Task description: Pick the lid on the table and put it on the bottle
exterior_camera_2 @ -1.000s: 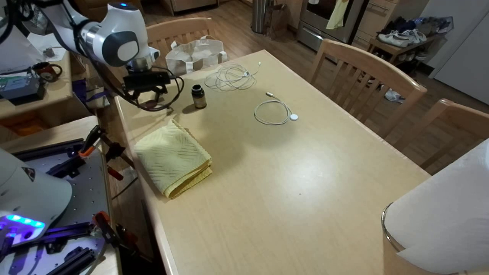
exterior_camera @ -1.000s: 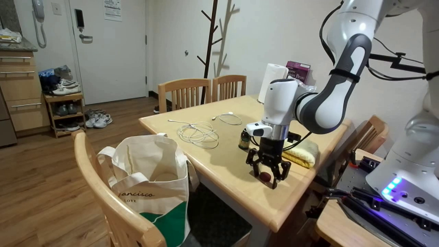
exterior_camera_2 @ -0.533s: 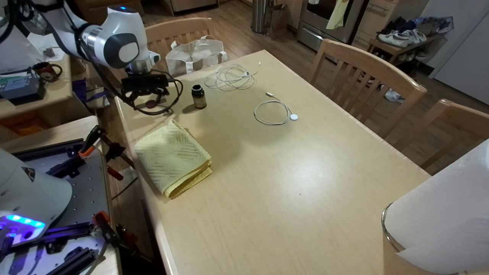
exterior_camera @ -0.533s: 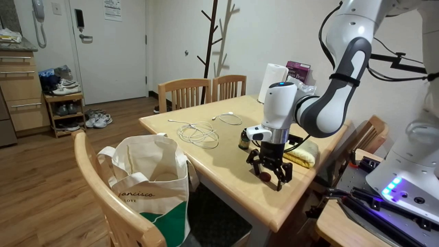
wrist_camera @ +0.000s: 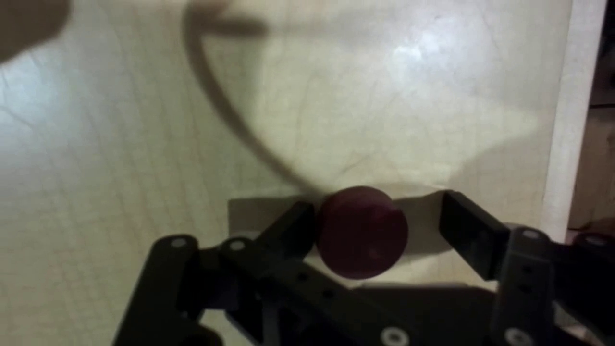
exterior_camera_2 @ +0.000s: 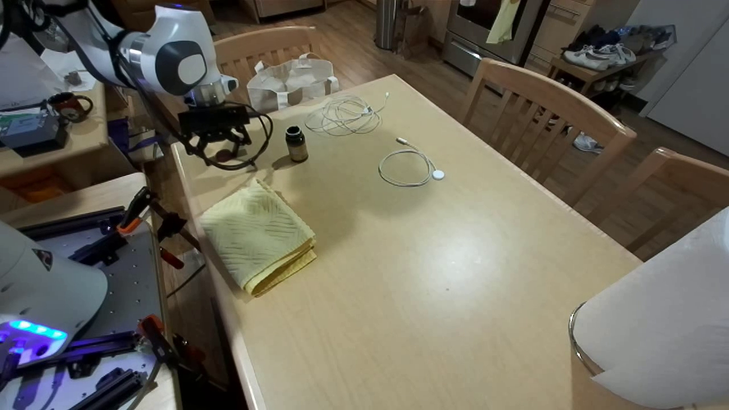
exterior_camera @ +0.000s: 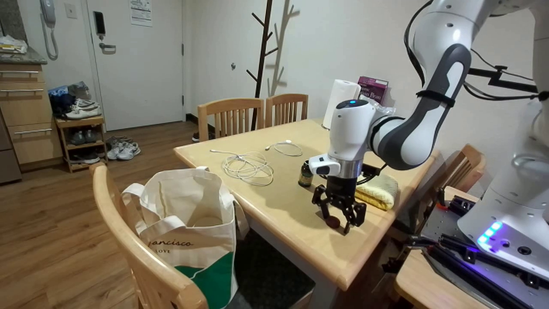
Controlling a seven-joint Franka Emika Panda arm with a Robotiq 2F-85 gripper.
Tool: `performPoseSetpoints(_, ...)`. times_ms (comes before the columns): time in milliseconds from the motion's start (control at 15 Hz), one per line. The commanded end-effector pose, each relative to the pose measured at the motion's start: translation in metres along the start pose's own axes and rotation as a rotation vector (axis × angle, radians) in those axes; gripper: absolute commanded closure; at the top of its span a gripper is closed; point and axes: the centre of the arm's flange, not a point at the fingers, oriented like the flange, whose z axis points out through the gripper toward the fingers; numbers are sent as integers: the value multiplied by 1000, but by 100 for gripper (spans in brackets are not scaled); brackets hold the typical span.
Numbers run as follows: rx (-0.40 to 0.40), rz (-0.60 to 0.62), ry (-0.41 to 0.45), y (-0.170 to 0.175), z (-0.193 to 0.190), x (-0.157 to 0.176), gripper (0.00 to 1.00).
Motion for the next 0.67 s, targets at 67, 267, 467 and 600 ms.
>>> performPoseSetpoints(67,-5,5,-5,5,3,-2,64)
performPoseSetpoints(267,-4,11,-3,7,0,-2,75)
performPoseSetpoints(467,-1,42,12,11,-10,-10,75)
performPoseSetpoints(600,-14,82,11,17,-25,-20,75)
